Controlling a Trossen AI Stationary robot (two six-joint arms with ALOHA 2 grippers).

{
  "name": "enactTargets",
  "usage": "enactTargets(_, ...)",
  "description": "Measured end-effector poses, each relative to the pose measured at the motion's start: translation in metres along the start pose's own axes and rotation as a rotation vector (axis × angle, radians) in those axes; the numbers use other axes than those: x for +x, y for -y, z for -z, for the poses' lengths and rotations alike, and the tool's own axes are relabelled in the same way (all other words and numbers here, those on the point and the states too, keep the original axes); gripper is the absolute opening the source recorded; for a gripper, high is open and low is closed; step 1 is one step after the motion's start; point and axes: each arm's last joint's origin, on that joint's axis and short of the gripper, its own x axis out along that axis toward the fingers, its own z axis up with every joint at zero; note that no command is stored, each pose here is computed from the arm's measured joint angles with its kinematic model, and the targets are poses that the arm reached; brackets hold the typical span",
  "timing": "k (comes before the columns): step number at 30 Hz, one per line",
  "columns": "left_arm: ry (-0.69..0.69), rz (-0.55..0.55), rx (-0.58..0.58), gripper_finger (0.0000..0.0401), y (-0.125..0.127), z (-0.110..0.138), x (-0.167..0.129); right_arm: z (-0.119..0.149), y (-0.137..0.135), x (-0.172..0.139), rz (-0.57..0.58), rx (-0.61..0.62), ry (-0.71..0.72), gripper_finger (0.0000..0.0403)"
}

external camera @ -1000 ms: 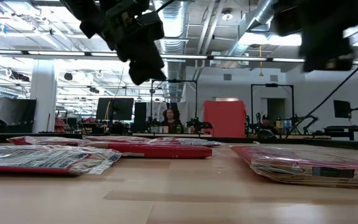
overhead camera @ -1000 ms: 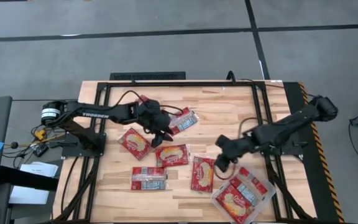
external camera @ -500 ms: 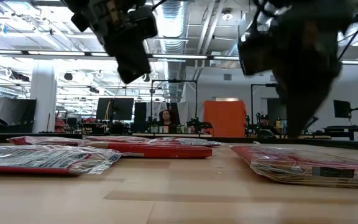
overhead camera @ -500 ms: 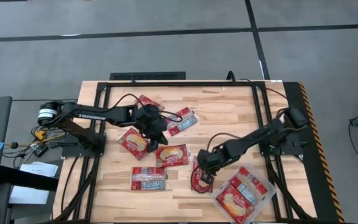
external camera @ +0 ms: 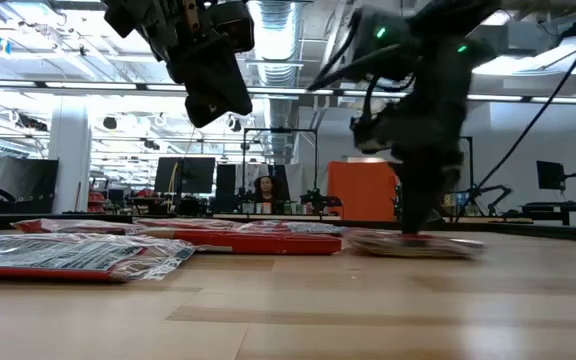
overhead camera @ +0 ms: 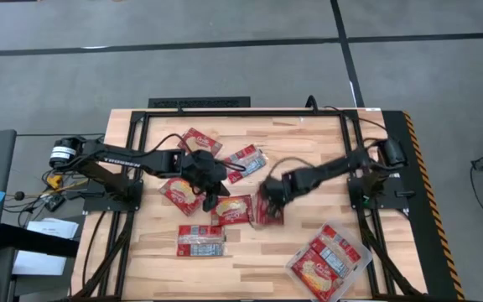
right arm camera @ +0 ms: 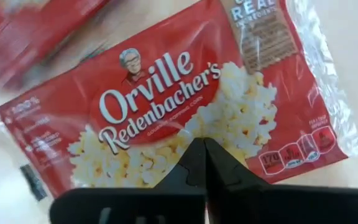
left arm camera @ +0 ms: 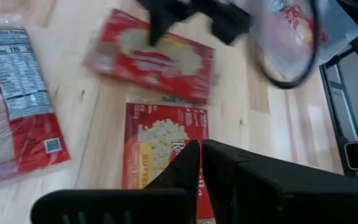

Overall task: Sort popcorn bags into baskets
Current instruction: Put the red popcorn bag into the transparent bin

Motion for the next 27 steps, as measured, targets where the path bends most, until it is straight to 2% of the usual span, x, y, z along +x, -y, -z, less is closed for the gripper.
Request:
enactTargets(3,0.057,-0.042,0.058,0.0006,0.001,-0.004,0.0,-0.012,0.016,-0.008,-0.005,0.039,0.037,0.0019)
enactTargets(7,0.177,-0.083,0.126,0.0006,-0.002,-0.014,0.01,-0.018,0.023,-0.039,-0.059,0.122,0.122,0.0056)
enactTargets(10,0.239,-0.006,0.136,0.0003,-0.008,-0.018,0.031,-0.013,0.024,-0.063,-0.1,0.208,0.182,0.0081)
enactTargets(13,0.239,0.053,0.123,0.0001,-0.014,-0.011,0.058,0.0,0.021,-0.084,-0.119,0.27,0.268,0.0103)
enactTargets(15,0.218,0.054,0.105,0.0,-0.019,-0.005,0.076,0.013,0.019,-0.091,-0.117,0.323,0.308,0.0116)
enactTargets(21,0.147,0.038,0.053,0.0,-0.032,0.014,0.116,0.056,0.02,-0.092,-0.114,0.538,0.39,0.0148)
enactTargets(27,0.104,0.021,0.046,0.0,-0.04,0.024,0.133,0.073,0.019,-0.074,-0.155,0.653,0.421,0.0174)
